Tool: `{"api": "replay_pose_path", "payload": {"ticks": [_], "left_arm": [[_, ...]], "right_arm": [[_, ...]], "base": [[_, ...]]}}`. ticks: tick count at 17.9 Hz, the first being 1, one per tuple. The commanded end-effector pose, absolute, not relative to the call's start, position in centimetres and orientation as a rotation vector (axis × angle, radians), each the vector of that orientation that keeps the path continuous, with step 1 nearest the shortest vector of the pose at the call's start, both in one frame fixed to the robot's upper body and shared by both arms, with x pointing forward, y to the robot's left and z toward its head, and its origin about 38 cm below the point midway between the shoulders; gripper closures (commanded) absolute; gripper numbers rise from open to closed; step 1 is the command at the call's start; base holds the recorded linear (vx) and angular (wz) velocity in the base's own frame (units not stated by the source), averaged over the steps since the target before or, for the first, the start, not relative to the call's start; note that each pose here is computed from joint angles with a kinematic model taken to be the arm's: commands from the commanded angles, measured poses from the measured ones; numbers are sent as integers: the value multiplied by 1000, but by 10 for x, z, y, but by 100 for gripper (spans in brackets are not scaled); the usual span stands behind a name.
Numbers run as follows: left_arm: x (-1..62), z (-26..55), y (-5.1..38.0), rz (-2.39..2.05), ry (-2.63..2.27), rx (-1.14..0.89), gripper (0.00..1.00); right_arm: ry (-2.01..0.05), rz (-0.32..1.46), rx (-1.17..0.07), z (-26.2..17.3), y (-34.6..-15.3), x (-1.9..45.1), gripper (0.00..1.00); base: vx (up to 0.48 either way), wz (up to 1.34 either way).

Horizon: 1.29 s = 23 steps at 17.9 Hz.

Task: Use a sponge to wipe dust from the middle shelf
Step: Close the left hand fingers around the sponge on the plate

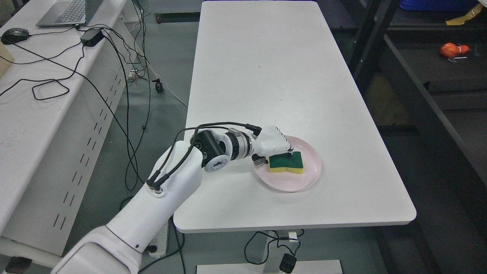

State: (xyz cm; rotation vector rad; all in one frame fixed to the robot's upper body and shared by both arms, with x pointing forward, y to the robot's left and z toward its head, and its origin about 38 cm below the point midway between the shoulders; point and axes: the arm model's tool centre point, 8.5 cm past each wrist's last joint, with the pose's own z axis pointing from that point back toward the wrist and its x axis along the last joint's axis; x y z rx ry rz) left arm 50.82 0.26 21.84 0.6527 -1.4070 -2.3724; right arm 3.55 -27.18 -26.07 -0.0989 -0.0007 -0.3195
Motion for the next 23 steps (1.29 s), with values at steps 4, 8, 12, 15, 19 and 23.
{"api": "replay_pose_path", "payload": {"ticks": [4, 8, 12, 15, 19, 23], "left_arm": [[523, 221, 33, -2238, -1430, 635, 56], [518, 198, 37, -2234, -1397, 581, 57], [523, 204, 45, -2160, -1436, 544, 69], [527, 211, 52, -2100, -1470, 528, 73], [529, 220, 58, -1990, -1558, 440, 82], [526, 207, 68, -1923, -1572, 382, 90]], "right_arm": [[-21, -321, -118, -260, -284, 41, 0], [-21, -321, -118, -260, -284, 41, 0], [-21, -319, -118, -260, -284, 41, 0], [-21, -321, -118, -260, -284, 41, 0], [-21, -321, -118, -260, -284, 41, 0], [-21, -321, -118, -260, -284, 41, 0]], "base": [[-11, -47], [-31, -129], [-9, -43], [8, 1], [-1, 0], [0, 0]]}}
